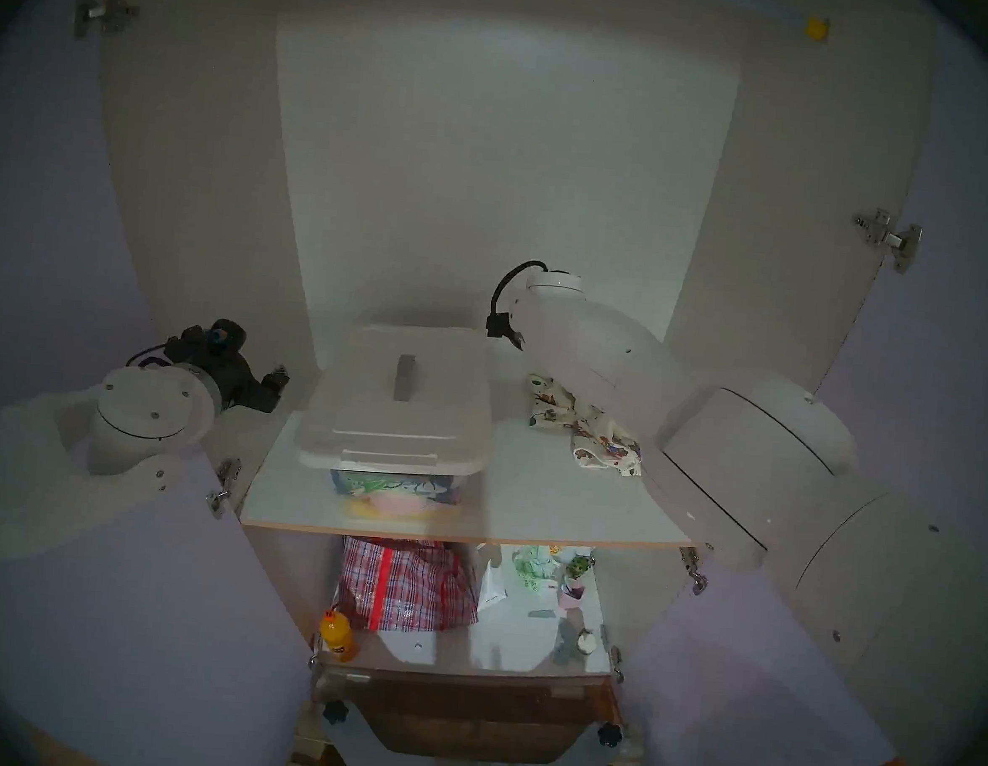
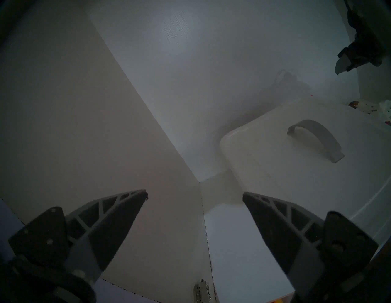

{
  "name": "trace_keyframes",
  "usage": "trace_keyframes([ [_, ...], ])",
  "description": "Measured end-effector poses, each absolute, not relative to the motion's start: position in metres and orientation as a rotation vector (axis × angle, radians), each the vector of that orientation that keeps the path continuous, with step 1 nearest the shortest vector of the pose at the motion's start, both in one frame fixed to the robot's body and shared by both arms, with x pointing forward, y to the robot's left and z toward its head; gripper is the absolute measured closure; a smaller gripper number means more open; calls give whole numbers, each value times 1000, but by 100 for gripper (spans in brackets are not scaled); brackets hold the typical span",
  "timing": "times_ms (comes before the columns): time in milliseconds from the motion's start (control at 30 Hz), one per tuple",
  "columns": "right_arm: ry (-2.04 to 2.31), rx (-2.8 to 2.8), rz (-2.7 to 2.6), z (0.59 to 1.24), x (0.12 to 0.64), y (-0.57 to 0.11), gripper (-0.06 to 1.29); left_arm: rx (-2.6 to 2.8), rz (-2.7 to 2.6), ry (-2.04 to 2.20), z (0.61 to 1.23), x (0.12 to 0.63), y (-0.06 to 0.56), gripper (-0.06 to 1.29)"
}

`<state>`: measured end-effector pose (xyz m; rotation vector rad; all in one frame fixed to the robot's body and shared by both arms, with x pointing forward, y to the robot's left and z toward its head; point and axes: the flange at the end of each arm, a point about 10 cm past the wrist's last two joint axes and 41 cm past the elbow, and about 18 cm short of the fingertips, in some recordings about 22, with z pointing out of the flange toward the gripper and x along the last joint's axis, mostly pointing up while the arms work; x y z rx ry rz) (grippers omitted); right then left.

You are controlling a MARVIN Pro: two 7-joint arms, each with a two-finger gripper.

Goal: Take clothing out of the storage bin and put the lid back on the bin

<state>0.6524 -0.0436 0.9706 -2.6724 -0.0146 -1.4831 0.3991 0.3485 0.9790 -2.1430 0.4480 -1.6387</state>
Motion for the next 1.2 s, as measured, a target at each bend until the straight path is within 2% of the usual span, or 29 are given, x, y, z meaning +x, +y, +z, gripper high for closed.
trace_keyframes([
  [1200, -144, -2658, -1491, 956, 657, -69, -2, -2151, -1636, 441, 977, 401, 350, 1],
])
